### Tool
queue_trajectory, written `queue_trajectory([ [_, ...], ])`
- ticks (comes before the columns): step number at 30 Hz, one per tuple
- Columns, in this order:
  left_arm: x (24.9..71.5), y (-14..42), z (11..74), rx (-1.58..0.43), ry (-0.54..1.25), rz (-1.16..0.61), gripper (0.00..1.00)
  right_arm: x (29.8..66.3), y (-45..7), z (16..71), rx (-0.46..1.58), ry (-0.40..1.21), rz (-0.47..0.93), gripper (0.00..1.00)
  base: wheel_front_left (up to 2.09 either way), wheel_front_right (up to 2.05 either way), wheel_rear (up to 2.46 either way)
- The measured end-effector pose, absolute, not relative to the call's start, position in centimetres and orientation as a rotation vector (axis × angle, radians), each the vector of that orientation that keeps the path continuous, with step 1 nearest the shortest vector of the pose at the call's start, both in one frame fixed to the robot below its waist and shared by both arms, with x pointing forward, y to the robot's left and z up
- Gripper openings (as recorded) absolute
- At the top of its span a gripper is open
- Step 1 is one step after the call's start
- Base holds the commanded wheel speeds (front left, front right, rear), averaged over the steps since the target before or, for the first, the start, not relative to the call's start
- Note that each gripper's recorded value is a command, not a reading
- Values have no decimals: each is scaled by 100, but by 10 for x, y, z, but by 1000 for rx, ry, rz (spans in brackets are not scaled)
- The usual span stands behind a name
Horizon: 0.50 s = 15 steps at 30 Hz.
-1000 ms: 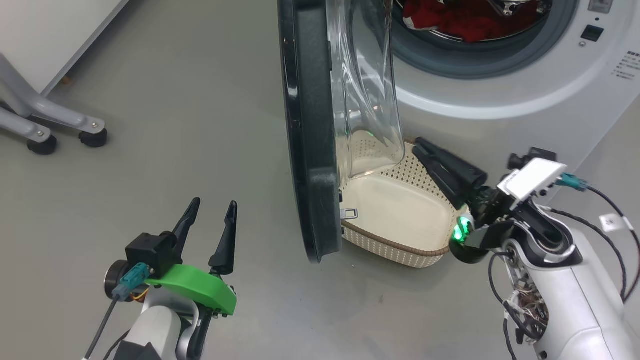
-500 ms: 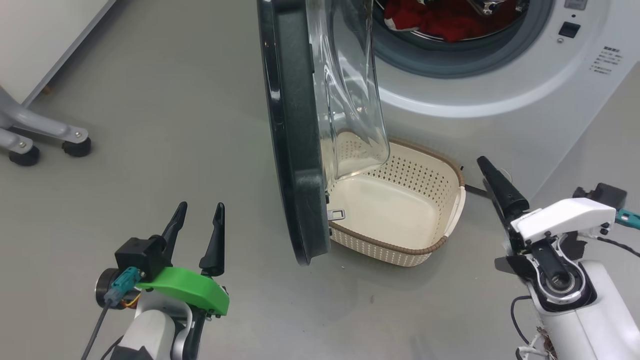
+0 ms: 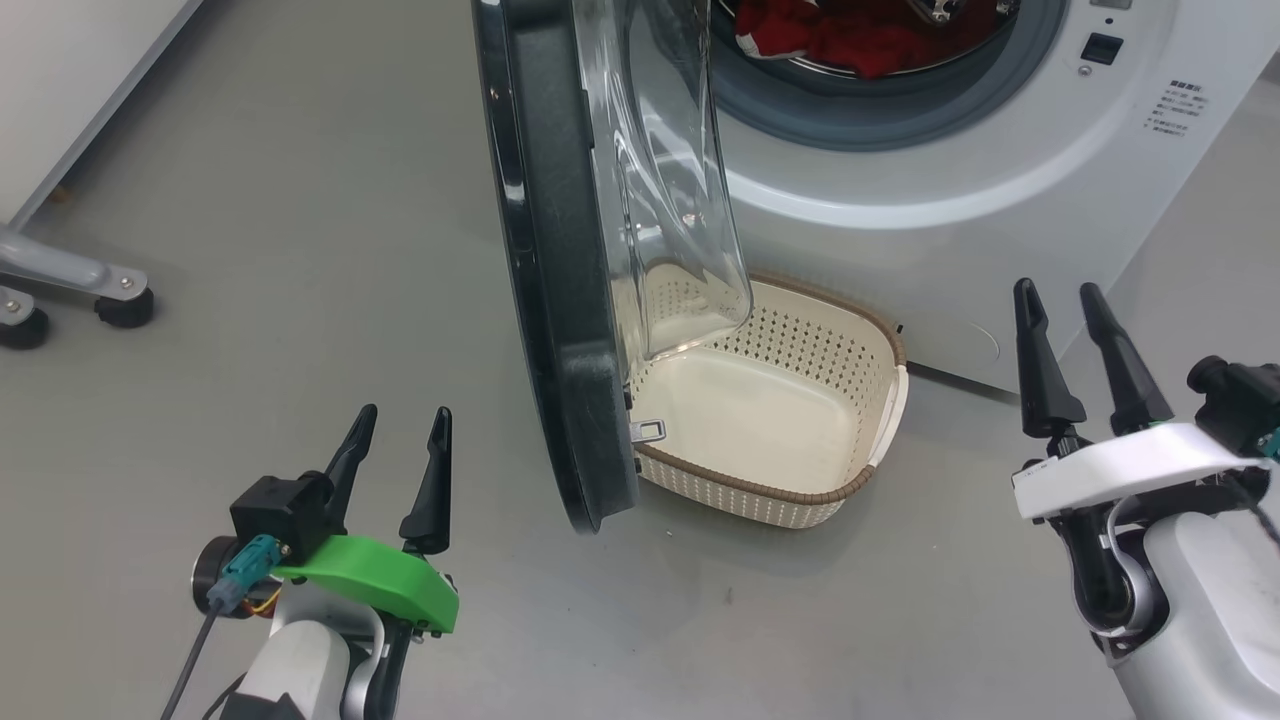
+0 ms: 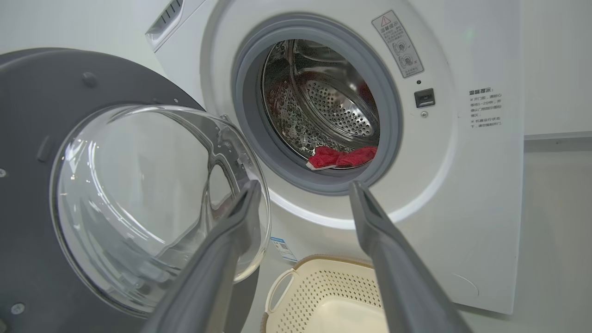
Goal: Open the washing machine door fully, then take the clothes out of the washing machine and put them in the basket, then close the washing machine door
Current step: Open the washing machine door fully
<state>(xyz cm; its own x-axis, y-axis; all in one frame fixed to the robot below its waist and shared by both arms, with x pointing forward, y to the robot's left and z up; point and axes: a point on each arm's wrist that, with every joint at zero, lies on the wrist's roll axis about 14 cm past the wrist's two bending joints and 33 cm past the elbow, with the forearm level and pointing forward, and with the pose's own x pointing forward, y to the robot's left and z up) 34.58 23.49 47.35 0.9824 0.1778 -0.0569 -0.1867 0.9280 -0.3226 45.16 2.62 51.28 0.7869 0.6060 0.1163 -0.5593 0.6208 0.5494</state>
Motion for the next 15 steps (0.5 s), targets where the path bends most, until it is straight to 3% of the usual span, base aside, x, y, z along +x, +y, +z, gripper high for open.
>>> queue_trajectory([
  [3, 346, 234, 474, -333, 26, 184, 100, 451, 20, 511, 473, 16, 675, 100, 0, 0, 0],
  [7, 346, 233, 475, -335, 22, 181, 100, 446, 22, 495, 347, 51, 669, 100, 0, 0, 0],
  [15, 346, 233, 475, -335, 24, 179, 100, 443, 21, 480, 260, 75, 614, 100, 0, 0, 0],
])
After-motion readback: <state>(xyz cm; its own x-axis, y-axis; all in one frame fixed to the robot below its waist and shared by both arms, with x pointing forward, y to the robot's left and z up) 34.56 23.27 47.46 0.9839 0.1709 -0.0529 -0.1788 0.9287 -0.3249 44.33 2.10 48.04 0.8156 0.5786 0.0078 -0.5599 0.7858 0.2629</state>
